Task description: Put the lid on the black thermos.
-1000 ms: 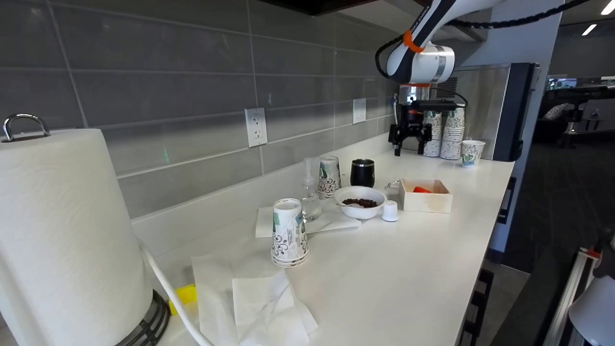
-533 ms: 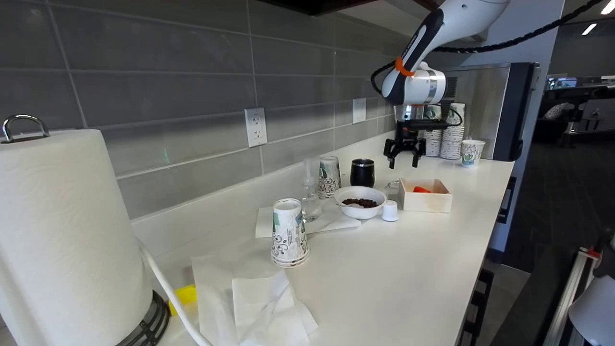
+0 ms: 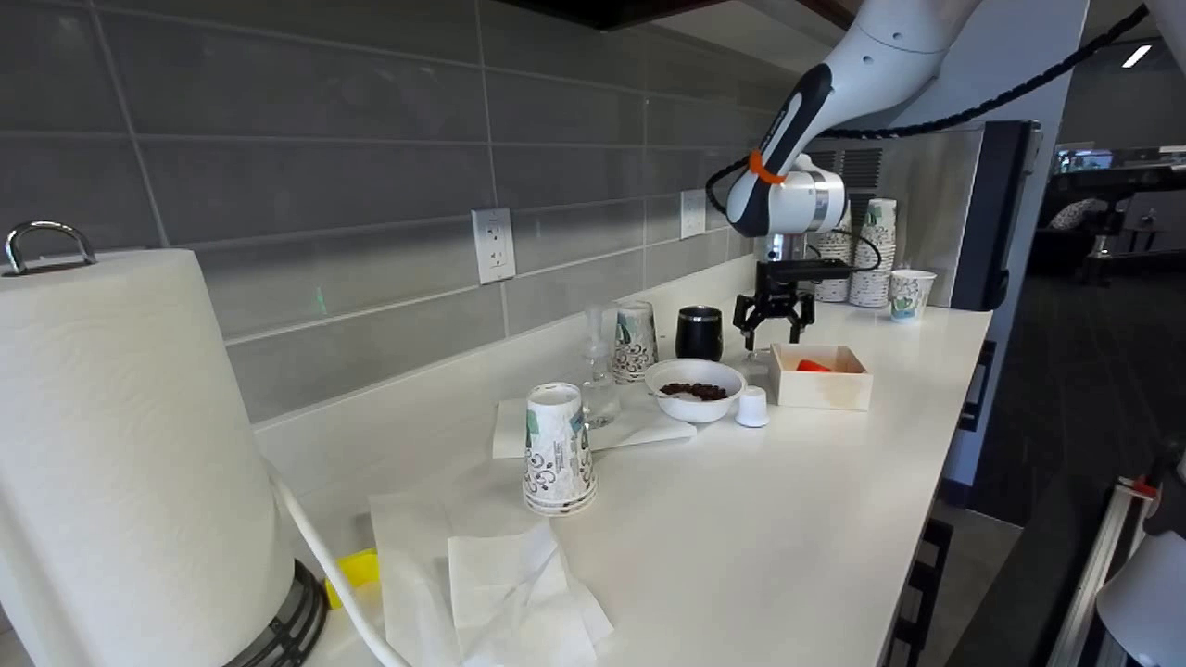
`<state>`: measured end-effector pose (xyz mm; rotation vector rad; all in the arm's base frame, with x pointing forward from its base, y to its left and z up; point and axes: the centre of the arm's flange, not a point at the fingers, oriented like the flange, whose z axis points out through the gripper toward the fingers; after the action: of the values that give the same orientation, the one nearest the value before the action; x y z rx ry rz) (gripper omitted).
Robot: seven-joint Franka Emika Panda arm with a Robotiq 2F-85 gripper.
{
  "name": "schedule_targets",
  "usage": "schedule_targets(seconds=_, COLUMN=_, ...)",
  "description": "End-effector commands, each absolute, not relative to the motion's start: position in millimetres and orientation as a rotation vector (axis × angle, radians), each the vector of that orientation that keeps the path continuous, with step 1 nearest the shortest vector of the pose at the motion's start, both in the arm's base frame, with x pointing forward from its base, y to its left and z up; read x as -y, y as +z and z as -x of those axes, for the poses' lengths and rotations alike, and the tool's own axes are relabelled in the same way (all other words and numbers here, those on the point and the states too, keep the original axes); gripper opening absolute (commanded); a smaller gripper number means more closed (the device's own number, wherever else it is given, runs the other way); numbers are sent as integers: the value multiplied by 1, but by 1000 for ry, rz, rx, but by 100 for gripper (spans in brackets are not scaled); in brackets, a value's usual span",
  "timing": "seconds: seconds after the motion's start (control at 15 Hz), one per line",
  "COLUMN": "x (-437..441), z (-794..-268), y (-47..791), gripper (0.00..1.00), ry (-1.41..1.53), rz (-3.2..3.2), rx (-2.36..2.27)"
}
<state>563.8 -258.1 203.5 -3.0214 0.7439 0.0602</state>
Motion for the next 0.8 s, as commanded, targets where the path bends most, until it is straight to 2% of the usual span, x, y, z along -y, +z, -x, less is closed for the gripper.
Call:
schedule_targets(seconds=0.0, x=266, z=-578, y=196, gripper=100, ry=34, rz=3000, rx=-812)
schedule_targets(seconds=0.73, x=260, z=-584, y=183, gripper=100, ry=51, rz=2997, rx=-833)
